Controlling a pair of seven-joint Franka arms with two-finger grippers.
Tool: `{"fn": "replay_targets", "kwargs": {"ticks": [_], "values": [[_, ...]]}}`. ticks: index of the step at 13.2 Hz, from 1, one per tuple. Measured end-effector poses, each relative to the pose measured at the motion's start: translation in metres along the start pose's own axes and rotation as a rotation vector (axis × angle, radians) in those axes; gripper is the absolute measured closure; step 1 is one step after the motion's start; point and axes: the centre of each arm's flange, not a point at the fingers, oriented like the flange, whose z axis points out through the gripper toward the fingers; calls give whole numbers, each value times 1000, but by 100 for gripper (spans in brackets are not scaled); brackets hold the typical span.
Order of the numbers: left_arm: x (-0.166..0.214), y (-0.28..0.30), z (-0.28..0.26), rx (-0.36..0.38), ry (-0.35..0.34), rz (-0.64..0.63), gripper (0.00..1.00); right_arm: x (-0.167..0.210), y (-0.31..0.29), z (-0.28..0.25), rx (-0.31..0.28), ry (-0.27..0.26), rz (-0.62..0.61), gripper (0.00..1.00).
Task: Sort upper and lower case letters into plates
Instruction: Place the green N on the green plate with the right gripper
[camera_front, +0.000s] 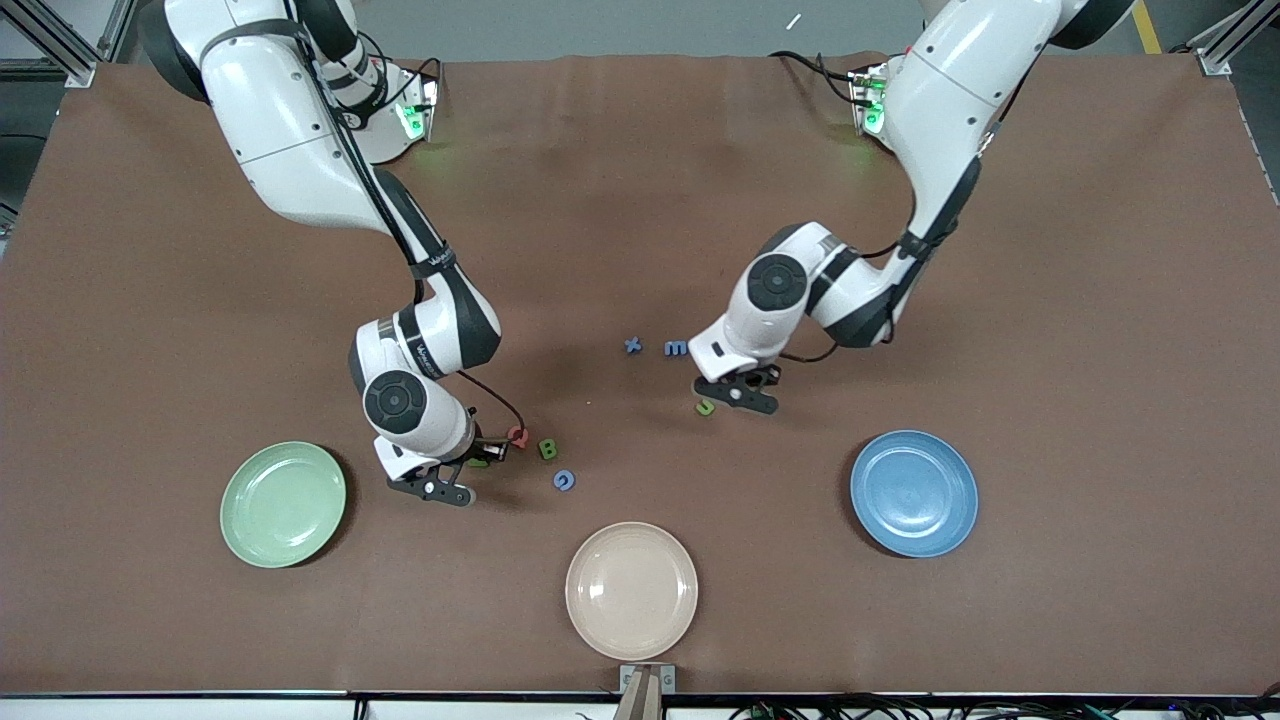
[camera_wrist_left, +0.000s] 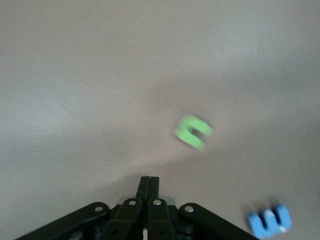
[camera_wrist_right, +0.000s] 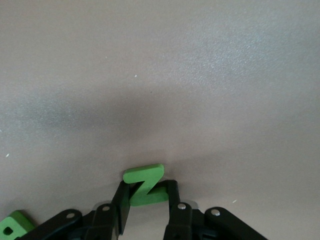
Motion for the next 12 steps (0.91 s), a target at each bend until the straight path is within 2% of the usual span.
{"fn": "replay_targets", "kwargs": {"ticks": [2, 5, 8, 10, 12], "values": [[16, -34, -16, 15, 4, -55, 99, 8, 3, -9, -59, 58, -60, 65], [12, -43, -15, 41, -69, -134, 97, 40, 32, -37, -228, 170, -178, 65], [1, -31, -14, 76, -127, -284, 93, 78, 96, -47, -387, 214, -326, 65], [-7, -20, -11, 98, -150, -457, 75, 98, 143, -48, -484, 222, -388, 65], [-22, -2, -6, 116, -168, -638, 52, 110, 178, -47, -515, 215, -380, 65]]}}
